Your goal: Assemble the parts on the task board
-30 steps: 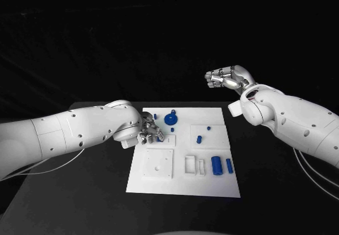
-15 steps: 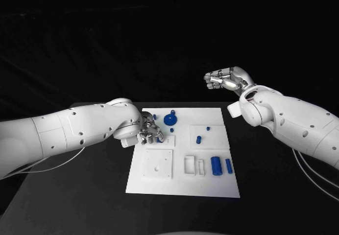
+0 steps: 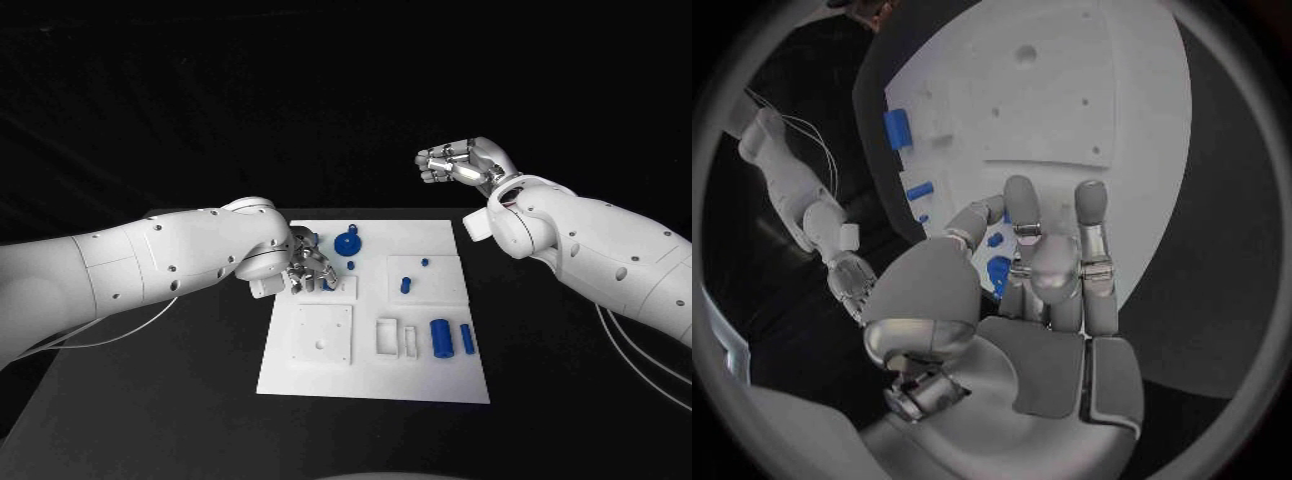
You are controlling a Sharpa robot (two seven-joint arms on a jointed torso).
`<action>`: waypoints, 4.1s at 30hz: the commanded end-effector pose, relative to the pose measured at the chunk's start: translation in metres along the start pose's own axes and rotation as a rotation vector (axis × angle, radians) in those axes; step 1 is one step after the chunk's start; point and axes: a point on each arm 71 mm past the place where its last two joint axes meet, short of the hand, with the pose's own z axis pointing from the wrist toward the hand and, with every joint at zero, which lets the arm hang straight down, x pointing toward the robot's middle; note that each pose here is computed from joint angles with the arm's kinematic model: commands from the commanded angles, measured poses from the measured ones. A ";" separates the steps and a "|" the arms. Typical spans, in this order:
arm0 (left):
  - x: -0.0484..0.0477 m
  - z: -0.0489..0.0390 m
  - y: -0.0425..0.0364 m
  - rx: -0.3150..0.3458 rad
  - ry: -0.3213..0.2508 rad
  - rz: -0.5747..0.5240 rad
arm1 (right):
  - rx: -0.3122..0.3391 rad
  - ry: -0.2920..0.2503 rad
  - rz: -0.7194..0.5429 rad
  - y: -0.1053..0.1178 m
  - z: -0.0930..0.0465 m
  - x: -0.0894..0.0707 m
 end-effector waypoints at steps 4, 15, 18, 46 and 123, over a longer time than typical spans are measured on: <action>-0.0008 0.0007 -0.0011 -0.007 0.029 0.023 | -0.005 0.020 -0.002 -0.001 0.000 0.002; -0.0029 0.0024 -0.0007 -0.017 0.041 0.043 | -0.001 0.023 -0.001 -0.003 -0.001 0.004; -0.0040 0.0029 -0.0006 -0.018 0.034 0.044 | 0.000 0.024 0.000 -0.004 -0.001 0.005; -0.0081 0.0081 -0.0017 -0.031 0.044 0.052 | 0.002 0.028 0.002 -0.005 -0.002 0.007; -0.0099 0.0166 -0.0016 -0.072 0.103 0.063 | 0.010 0.038 0.015 -0.009 -0.003 0.012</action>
